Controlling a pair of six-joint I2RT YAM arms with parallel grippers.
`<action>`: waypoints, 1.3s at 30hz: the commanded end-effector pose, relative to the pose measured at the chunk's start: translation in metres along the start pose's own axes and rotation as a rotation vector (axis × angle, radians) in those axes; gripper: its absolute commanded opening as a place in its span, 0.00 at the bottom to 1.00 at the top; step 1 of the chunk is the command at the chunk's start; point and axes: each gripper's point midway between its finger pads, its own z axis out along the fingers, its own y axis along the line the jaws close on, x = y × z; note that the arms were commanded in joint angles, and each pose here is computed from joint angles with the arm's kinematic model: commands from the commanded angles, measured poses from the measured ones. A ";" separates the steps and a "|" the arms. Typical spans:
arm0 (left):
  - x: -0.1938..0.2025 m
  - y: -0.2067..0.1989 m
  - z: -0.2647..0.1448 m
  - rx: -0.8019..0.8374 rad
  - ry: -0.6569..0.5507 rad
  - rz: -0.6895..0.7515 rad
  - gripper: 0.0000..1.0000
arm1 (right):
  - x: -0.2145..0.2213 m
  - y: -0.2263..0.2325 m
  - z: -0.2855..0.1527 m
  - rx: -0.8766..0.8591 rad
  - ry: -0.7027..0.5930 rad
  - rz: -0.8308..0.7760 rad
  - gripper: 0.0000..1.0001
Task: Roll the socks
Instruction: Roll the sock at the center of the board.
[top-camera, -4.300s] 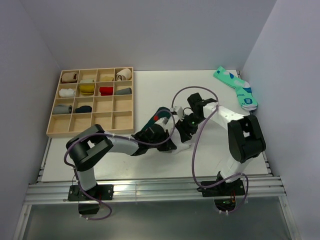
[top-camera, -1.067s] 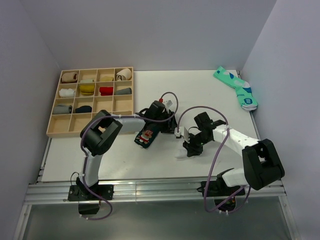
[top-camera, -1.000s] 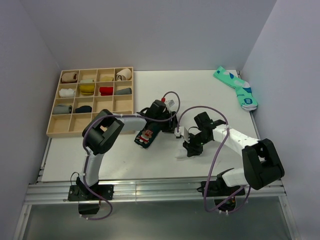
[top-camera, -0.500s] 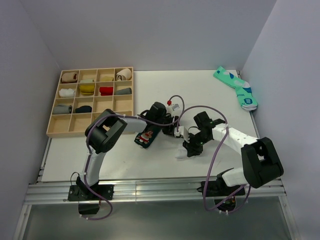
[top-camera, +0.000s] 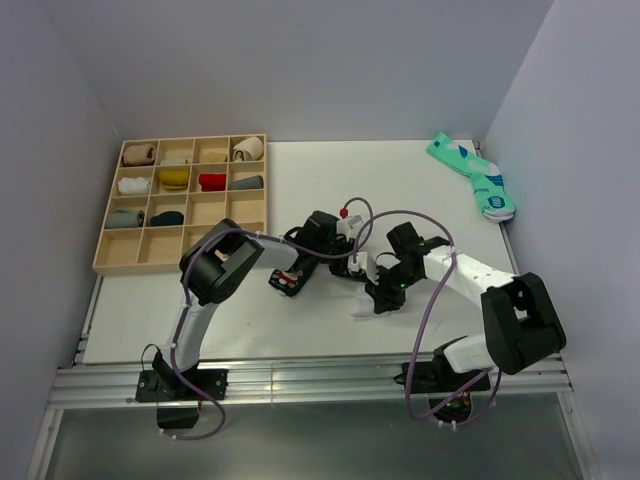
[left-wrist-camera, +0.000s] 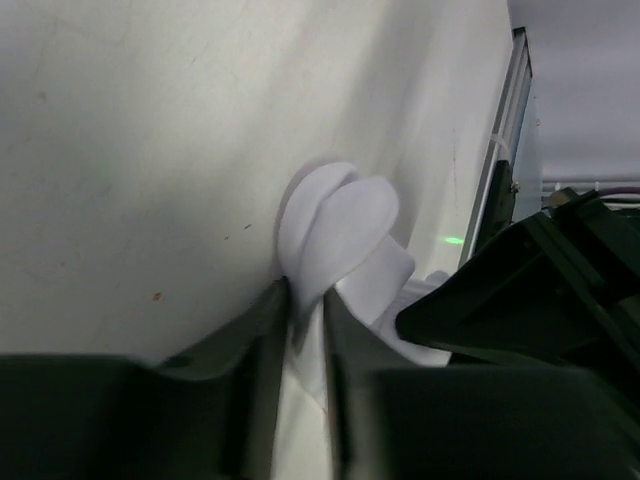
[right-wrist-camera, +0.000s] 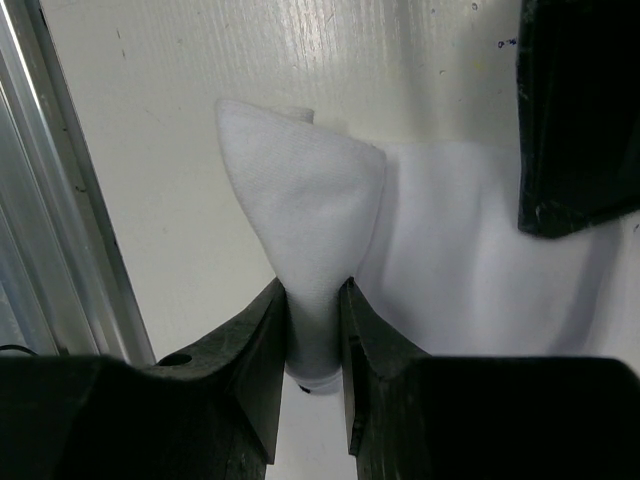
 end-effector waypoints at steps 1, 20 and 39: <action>0.027 0.021 0.006 -0.051 0.042 -0.067 0.19 | -0.010 -0.011 -0.006 0.032 -0.010 -0.010 0.16; -0.016 0.045 -0.086 -0.355 -0.280 -0.154 0.00 | -0.049 -0.024 -0.007 -0.234 0.056 0.083 0.16; -0.012 0.039 -0.097 -0.323 -0.393 -0.150 0.32 | -0.039 -0.028 0.028 -0.333 0.189 0.270 0.17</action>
